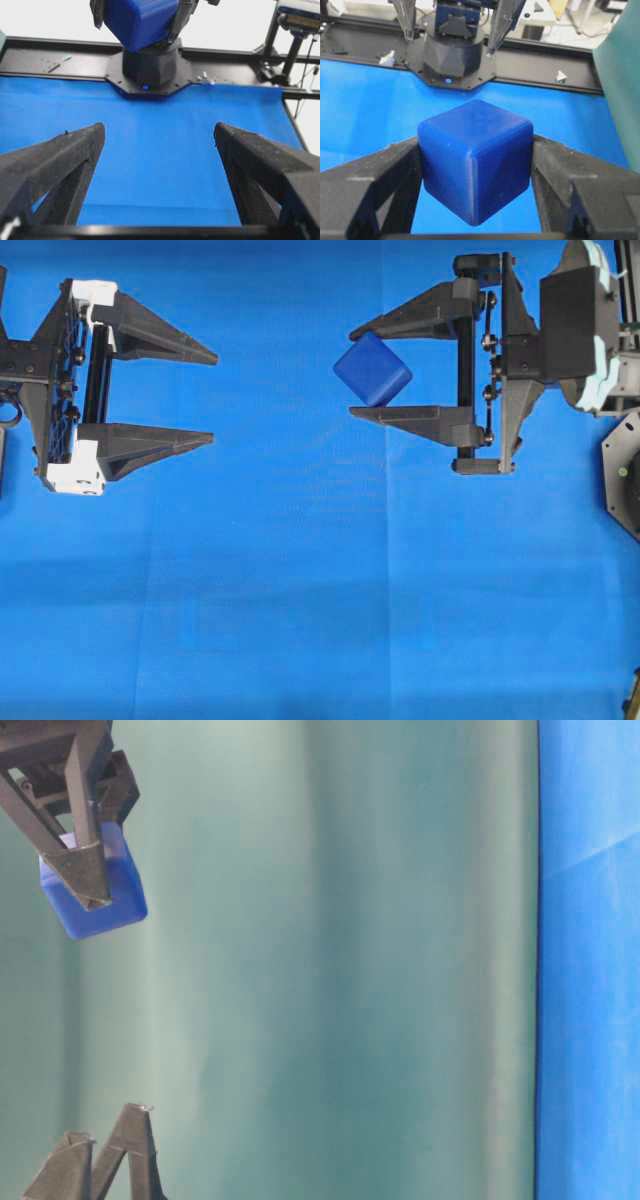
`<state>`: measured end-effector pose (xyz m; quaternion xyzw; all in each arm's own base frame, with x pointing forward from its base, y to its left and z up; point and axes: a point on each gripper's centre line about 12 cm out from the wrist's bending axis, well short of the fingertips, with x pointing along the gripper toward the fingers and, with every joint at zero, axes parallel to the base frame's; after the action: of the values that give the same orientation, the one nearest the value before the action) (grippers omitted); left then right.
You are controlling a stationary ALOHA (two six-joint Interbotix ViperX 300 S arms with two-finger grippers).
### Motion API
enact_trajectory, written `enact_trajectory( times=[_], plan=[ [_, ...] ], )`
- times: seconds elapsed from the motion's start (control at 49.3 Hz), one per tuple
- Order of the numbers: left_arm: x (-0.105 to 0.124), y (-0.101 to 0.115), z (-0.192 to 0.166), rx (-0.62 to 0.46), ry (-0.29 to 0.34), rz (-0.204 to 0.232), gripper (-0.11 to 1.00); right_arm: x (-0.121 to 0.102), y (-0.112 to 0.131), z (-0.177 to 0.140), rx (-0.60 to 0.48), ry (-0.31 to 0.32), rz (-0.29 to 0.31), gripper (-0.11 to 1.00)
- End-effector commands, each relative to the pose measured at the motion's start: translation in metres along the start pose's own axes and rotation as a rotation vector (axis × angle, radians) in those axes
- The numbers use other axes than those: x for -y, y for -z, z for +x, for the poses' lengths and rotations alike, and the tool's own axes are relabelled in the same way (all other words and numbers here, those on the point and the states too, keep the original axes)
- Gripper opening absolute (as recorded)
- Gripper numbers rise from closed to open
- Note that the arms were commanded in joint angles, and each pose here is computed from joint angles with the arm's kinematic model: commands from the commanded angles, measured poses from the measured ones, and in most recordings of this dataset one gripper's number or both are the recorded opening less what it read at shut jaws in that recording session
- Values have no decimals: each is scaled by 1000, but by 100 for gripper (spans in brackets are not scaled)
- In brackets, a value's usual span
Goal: Handover the blue block to the right arm after grasping it with the left arm, then place it in the designated position.
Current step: 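Rotate the right gripper downward, carrying the cube toward the table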
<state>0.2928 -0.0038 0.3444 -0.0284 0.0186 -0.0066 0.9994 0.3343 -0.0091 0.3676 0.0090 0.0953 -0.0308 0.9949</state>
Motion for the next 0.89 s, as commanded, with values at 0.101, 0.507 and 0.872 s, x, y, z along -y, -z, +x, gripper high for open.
enact_trajectory(
  times=[0.101,0.507,0.872],
  plan=[
    [1,-13,-4,41,2,0,93,-1,-10,-5,29,-3,1,55],
    [1,-13,-4,40,2,0,93,-1,-10,-5,29,-3,3,55],
    [1,-14,-4,43,2,0,93,0,-8,-5,12,6,10,55]
  ],
)
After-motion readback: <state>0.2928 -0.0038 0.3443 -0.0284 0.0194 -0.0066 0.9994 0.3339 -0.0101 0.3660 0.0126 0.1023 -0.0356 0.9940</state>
